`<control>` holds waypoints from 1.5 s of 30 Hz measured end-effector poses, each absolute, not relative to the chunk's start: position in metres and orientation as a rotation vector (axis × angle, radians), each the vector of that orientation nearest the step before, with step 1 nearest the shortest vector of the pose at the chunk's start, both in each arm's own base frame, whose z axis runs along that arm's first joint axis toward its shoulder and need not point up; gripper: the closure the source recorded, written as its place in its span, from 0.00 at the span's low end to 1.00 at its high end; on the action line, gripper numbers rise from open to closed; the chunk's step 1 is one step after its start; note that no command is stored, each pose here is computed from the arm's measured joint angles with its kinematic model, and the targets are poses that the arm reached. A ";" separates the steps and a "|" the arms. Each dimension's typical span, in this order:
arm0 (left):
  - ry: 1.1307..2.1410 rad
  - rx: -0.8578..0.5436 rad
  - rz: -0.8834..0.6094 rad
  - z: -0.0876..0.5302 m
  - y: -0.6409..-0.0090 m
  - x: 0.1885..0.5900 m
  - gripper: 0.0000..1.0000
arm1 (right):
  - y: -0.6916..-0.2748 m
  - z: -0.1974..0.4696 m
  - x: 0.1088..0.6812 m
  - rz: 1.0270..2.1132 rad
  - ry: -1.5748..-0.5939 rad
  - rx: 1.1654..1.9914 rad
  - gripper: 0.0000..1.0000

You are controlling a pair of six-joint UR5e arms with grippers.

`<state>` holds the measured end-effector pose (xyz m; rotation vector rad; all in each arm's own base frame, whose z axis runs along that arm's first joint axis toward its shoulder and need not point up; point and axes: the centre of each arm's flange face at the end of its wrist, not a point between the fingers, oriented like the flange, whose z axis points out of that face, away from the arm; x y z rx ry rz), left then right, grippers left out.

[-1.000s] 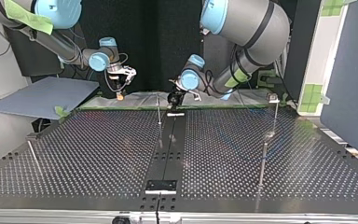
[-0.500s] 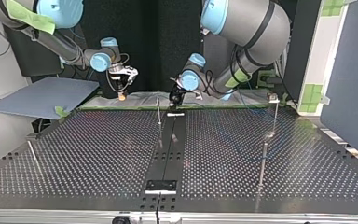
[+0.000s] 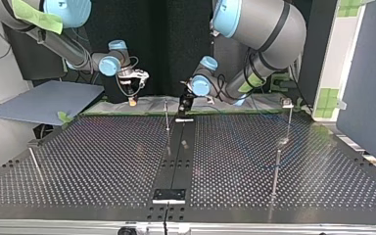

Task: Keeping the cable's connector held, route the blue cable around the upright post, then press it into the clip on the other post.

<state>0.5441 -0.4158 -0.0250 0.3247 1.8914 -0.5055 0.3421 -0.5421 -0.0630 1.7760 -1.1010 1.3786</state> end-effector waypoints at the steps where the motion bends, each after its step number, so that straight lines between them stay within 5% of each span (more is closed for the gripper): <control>1: 1.892 0.322 -0.502 -0.025 -0.415 0.545 1.00 | -0.541 -0.063 0.343 1.377 -1.096 1.779 1.00; 12: 1.891 0.365 -0.461 -0.025 -0.412 0.545 1.00 | -0.534 -0.062 0.356 1.368 -1.048 1.810 1.00; 45: 1.865 0.463 -0.419 -0.004 -0.423 0.527 1.00 | -0.538 -0.061 0.351 1.394 -1.103 1.789 1.00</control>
